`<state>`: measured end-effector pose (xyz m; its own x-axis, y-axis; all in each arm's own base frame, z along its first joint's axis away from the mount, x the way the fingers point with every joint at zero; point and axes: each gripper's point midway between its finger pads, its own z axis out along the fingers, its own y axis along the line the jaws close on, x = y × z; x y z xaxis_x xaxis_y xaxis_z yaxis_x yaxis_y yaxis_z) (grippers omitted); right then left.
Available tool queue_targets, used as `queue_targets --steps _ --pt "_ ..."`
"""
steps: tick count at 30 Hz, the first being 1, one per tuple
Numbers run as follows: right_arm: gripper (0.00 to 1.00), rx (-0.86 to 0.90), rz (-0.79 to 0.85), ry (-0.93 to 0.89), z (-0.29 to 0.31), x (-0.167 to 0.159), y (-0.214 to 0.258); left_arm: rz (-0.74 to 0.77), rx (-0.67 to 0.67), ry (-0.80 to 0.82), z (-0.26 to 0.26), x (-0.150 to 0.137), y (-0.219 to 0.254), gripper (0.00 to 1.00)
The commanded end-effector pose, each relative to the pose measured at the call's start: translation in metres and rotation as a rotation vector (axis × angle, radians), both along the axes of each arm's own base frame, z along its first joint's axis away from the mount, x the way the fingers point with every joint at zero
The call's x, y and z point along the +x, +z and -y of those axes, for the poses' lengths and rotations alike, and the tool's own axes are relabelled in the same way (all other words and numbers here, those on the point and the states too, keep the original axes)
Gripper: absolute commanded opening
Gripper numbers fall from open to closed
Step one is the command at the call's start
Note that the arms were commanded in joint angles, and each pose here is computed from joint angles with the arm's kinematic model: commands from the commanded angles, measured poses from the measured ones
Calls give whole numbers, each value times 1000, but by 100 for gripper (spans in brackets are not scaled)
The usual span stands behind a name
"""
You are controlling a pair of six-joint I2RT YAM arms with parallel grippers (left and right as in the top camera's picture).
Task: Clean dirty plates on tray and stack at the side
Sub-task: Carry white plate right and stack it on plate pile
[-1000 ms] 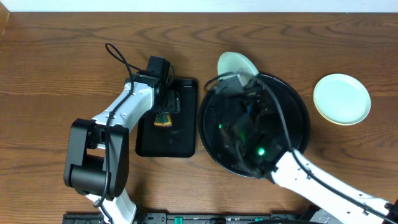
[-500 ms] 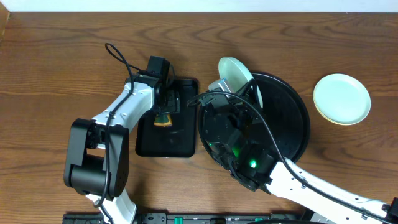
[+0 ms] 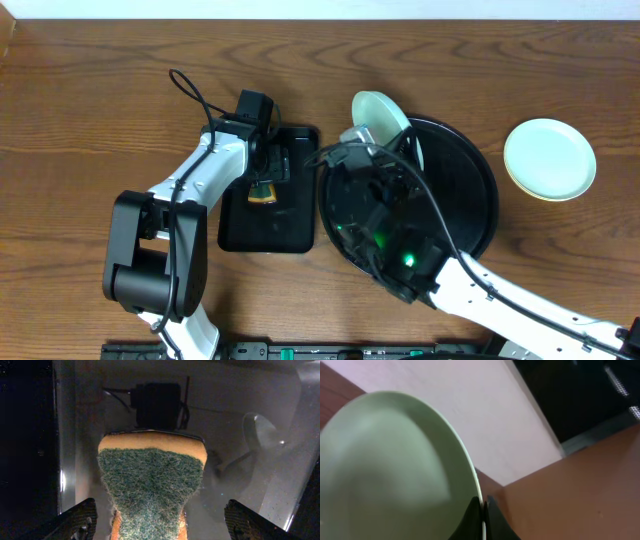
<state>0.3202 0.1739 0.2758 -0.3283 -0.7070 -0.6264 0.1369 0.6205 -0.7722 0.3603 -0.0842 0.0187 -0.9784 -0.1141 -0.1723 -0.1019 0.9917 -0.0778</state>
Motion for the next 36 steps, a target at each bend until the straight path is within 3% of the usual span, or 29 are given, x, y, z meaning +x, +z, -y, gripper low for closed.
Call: queue_targets --steps 1,9,16,22,29,36 --pt "1 253 -45 77 -5 14 -21 -21 10 0 -2 -4 -7 82" --pt "1 799 -456 140 13 39 -105 -21 10 0 -2 -4 -7 82" --pt "1 1217 -518 85 92 67 -108 -19 9 0 -2 -3 -7 83" --pt "1 1312 -329 -175 216 72 -109 -19 9 0 -2 -3 -7 83" --pt "1 1338 -115 -554 349 38 -128 -19 9 0 -2 -3 -7 83" --pt "1 1350 -158 -747 390 21 -186 -19 9 0 -2 -3 -7 83"
